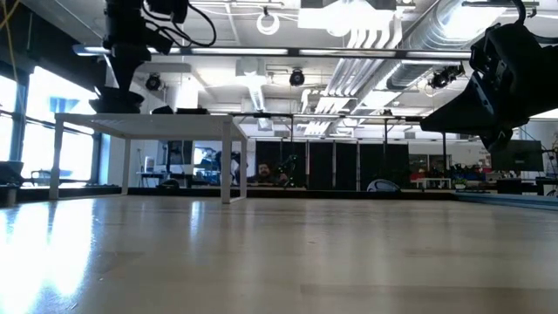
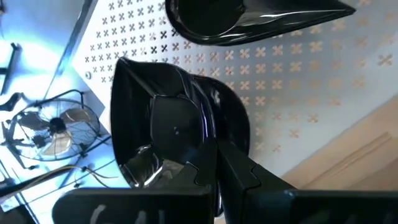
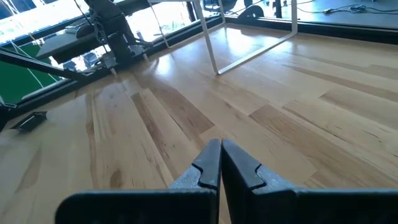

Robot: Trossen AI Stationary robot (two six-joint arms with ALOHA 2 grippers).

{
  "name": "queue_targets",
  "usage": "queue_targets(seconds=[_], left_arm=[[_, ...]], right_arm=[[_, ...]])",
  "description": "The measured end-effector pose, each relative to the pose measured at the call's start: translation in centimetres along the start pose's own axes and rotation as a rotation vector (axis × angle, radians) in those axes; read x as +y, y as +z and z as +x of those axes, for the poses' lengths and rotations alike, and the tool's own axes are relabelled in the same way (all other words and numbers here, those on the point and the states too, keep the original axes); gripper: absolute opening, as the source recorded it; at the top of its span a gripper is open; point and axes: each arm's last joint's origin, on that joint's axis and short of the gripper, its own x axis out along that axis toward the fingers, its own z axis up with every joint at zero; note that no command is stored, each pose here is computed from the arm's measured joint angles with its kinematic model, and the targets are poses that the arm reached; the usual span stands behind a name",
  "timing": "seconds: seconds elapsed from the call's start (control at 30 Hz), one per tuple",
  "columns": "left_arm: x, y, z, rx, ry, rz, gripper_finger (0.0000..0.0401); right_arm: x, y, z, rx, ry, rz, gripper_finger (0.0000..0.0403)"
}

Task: Pick & Place Mini shaped plates
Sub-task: Stack the black leaf shaped plate on top of the stacked black leaf shaped plates on the shelf

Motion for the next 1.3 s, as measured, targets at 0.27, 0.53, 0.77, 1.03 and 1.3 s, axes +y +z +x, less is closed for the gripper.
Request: queue_targets(seconds=[0.27,0.53,0.77,1.03,1.3], left_arm=[[-0.11,0.18,-0.03,-0.018,-0.011,0.021,0.0000],[-0.14,0.17,-0.03,-0.016,-0.024,0.025,0.0000],[-0.12,0.10,-0.02,-0.009,-0.019,0.011,0.0001],[-0.10,0.04,-0.02,-0.003,-0.013,0.004,0.0001],[-0.14,-0.10,-0.02,0.013,-0.030,0.004,0.0020]], right_arm=[[0.00,0.01,0.00,0.000,0.000,0.001,0.0002],[0.05,0.06,0.00,-0.004,0.003,0.006,0.0002],[0.05,0.05,0.00,-0.003,0.004,0.006,0.0001],[0.05,0.05,0.00,-0.003,0.004,0.007,0.0001],[0.12,0.14,0.00,-0.009,0.009,0.012,0.0001]])
